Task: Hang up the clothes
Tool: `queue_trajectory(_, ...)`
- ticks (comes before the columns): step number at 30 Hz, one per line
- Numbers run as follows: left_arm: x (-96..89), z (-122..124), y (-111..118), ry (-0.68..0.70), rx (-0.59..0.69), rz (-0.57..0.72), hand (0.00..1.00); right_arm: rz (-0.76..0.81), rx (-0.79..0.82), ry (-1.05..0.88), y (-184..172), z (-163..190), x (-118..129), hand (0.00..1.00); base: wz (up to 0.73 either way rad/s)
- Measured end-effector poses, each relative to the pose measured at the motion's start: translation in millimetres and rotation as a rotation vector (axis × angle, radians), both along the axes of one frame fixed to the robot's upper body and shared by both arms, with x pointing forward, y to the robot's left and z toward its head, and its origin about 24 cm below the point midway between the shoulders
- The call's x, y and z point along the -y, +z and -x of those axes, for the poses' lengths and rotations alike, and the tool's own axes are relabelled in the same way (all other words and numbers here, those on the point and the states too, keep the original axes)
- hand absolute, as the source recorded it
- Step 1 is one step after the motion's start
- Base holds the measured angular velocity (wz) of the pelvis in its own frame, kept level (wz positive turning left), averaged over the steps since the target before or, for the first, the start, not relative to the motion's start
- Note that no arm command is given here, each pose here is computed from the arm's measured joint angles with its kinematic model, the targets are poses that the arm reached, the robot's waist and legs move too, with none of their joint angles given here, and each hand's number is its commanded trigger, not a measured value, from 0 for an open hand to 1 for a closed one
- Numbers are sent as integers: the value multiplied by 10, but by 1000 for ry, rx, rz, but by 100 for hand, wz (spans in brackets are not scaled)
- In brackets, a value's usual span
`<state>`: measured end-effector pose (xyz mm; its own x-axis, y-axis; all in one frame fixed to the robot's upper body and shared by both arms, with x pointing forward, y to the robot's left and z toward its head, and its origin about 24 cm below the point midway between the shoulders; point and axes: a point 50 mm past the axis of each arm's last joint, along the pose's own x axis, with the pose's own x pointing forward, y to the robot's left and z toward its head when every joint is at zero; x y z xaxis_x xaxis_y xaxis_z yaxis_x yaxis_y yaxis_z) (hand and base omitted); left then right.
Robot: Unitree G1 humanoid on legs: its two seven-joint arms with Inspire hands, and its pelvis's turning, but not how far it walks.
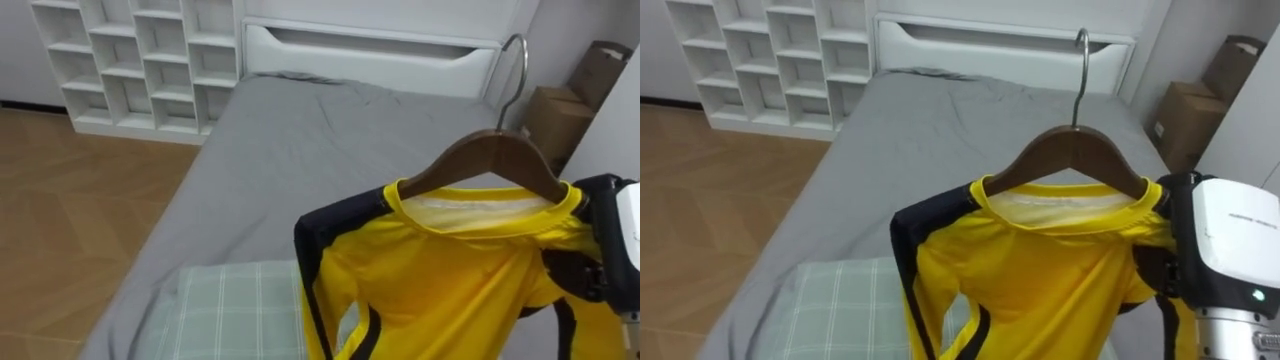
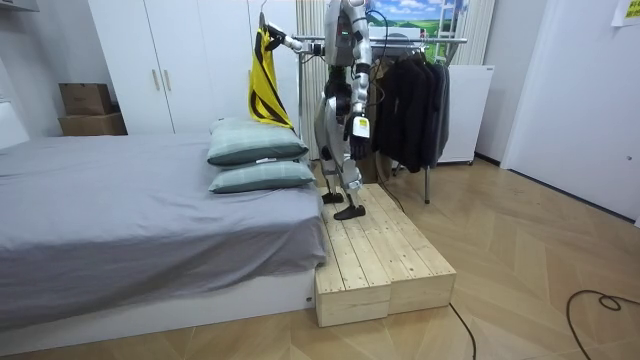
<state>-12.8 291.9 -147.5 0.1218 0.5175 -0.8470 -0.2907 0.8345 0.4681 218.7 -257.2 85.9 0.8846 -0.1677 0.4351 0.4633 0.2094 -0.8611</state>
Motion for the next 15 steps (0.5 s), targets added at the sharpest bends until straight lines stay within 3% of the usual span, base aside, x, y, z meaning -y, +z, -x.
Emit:
queue_trajectory(7,24,-204,3,-78,37,-5,0,-1,-32,7,-19,-7,-9,100,0)
queue_trajectory(15,61,-197,-12,-101,18,4,0,-6,-63,7,-37,-12,-7,100,0)
